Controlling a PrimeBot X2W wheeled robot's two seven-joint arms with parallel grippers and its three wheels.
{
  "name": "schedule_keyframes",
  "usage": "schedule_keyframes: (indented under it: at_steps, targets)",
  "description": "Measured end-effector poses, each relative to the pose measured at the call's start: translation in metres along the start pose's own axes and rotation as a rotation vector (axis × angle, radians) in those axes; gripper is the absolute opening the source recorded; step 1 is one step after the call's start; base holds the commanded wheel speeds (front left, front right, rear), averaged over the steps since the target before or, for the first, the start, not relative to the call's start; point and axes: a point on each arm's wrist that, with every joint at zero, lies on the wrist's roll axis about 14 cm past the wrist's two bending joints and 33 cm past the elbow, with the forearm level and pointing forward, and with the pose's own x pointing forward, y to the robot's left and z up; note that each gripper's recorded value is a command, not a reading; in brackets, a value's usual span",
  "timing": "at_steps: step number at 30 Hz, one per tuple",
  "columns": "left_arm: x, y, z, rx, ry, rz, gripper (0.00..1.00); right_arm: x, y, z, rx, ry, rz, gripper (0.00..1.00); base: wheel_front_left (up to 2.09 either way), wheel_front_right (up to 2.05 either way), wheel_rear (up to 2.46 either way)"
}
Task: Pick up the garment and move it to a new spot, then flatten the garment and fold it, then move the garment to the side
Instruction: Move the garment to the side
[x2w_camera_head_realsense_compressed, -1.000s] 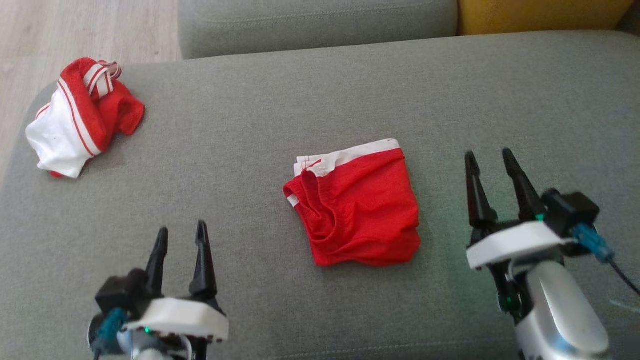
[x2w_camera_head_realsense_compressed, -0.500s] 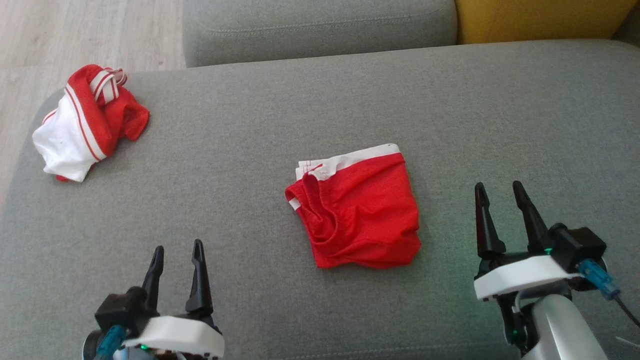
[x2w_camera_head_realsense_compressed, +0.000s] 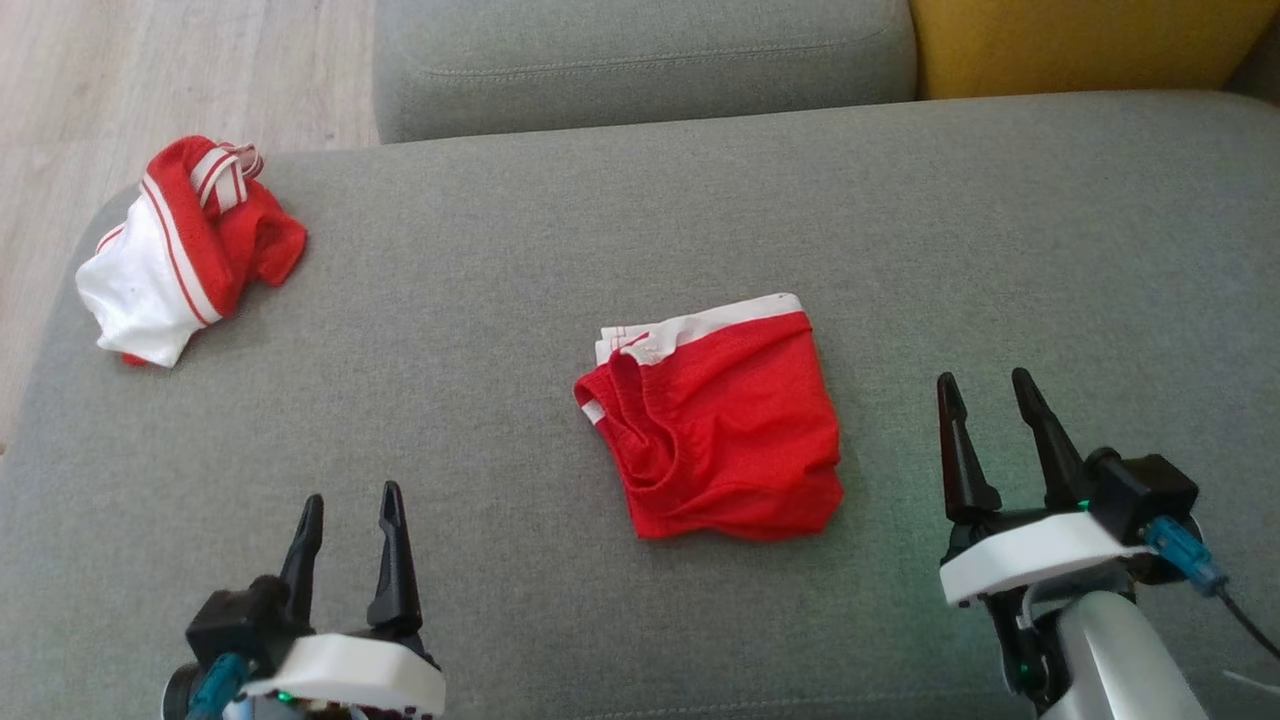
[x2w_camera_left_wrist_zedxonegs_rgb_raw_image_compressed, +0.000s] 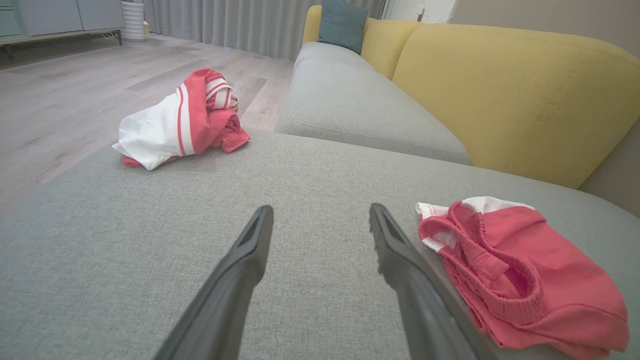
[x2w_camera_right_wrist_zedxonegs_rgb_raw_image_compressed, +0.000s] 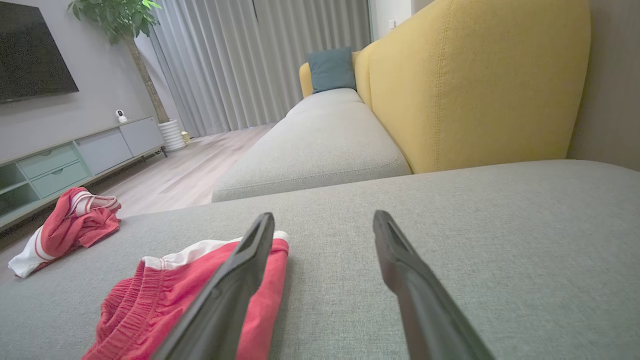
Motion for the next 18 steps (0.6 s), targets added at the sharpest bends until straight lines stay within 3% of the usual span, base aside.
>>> schedule_keyframes:
  at_steps: [8, 18]
  targets:
    - [-0.002, 0.002, 0.000, 0.001, -0.002, 0.004, 1.00, 0.001, 0.002, -0.011, -0.043, 0.066, 0.011, 1.00, 0.00, 0.00, 0.00]
    - [-0.005, 0.011, -0.010, -0.001, 0.031, 0.025, 1.00, 0.039, 0.014, -0.033, -0.157, 0.366, 0.095, 1.00, 0.00, 0.00, 0.00]
